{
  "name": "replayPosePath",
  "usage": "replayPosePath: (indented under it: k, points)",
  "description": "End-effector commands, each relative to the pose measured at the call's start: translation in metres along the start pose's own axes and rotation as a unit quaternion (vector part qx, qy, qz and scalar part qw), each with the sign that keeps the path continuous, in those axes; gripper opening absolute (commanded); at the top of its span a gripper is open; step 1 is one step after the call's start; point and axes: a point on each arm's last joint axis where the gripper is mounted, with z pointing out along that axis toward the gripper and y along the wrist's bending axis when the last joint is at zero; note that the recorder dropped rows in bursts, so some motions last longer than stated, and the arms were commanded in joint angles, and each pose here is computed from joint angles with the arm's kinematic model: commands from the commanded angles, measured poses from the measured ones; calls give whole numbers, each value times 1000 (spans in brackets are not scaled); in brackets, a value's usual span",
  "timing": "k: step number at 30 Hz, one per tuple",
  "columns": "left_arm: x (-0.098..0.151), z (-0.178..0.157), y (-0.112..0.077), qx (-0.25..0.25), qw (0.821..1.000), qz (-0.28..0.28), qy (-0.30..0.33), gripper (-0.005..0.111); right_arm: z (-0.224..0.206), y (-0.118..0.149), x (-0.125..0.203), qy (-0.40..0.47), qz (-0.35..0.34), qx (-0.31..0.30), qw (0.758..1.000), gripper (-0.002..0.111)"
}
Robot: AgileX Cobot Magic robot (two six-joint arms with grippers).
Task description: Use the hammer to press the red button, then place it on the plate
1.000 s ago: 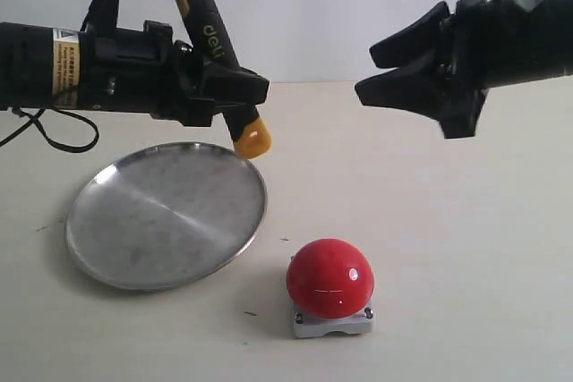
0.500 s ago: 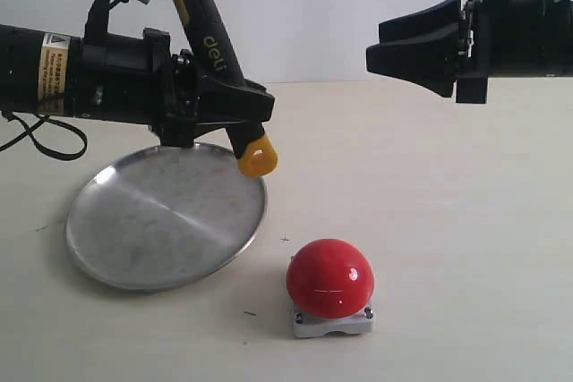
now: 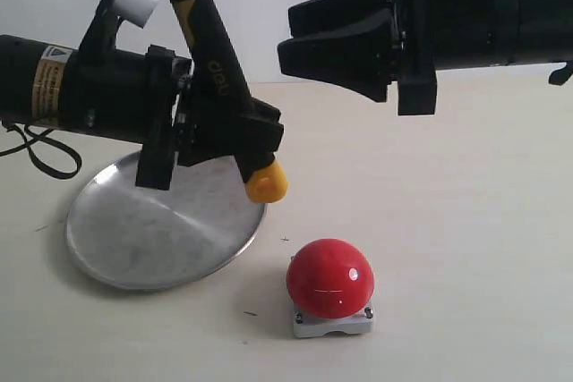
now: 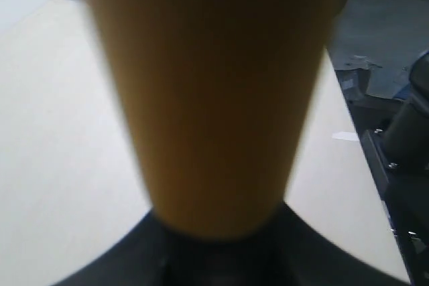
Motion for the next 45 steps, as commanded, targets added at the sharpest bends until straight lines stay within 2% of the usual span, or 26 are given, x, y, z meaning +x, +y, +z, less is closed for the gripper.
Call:
replayPosePath:
  k: [1, 8, 18, 31, 39, 45]
  points:
    - [-8, -1, -6, 22, 999, 15, -26, 0, 9, 9, -6, -7, -11, -22, 1000, 54]
    - [-6, -1, -7, 26, 999, 34, -19, 0, 21, 18, -10, -18, -9, -42, 999, 54]
    - [-8, -1, -11, 47, 997, 61, -29, 0, 24, 17, -10, -27, -2, -40, 999, 54]
    - [-8, -1, -11, 47, 997, 53, -31, 0, 26, 16, -10, -35, 5, -38, 999, 54]
    - [-10, 11, -22, 73, 995, 61, -29, 0, 26, 16, -10, -36, 7, -38, 999, 54]
    - [-11, 22, -25, 60, 996, 66, -18, 0, 26, 16, -10, -36, 8, -38, 999, 54]
